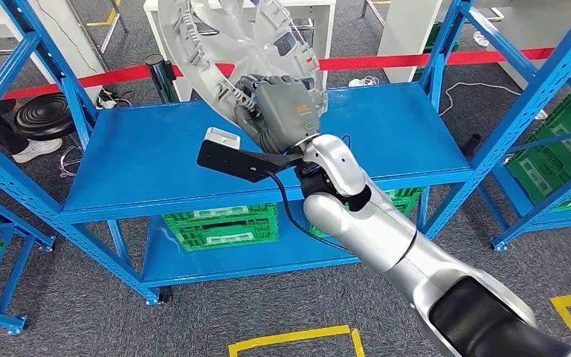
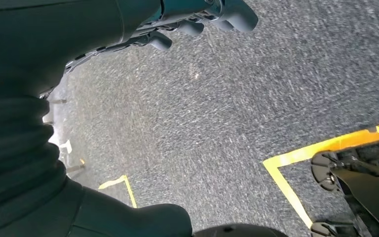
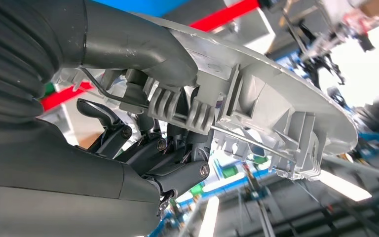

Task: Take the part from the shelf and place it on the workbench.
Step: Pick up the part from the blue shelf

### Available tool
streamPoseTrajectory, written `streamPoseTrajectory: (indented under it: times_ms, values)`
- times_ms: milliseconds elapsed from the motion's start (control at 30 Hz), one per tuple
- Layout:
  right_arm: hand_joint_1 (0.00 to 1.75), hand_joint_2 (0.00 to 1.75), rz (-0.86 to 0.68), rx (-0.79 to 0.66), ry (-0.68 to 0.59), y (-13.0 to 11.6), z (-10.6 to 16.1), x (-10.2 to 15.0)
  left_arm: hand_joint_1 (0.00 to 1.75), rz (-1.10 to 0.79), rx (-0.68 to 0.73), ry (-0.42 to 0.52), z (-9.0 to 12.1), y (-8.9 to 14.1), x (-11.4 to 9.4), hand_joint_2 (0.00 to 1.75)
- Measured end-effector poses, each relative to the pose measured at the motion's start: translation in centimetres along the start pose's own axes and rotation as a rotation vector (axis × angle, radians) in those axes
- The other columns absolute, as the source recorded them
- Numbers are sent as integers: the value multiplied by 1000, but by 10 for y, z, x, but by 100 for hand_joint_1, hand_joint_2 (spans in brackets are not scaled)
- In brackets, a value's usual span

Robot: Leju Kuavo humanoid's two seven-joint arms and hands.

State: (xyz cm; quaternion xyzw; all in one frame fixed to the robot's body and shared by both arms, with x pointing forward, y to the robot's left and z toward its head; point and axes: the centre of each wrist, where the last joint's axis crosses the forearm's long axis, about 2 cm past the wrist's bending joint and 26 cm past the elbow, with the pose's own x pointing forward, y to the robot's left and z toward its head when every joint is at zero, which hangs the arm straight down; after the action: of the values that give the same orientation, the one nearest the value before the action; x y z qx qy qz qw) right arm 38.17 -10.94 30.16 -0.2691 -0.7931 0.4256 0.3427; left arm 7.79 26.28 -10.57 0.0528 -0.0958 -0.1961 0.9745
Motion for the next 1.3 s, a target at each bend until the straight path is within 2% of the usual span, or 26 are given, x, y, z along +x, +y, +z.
streamPoseTrajectory:
  times_ms: [1300]
  values:
    - [175, 175, 24, -56, -121, -4, -1, 15, 0, 55, 11, 23, 0, 0, -8, 175]
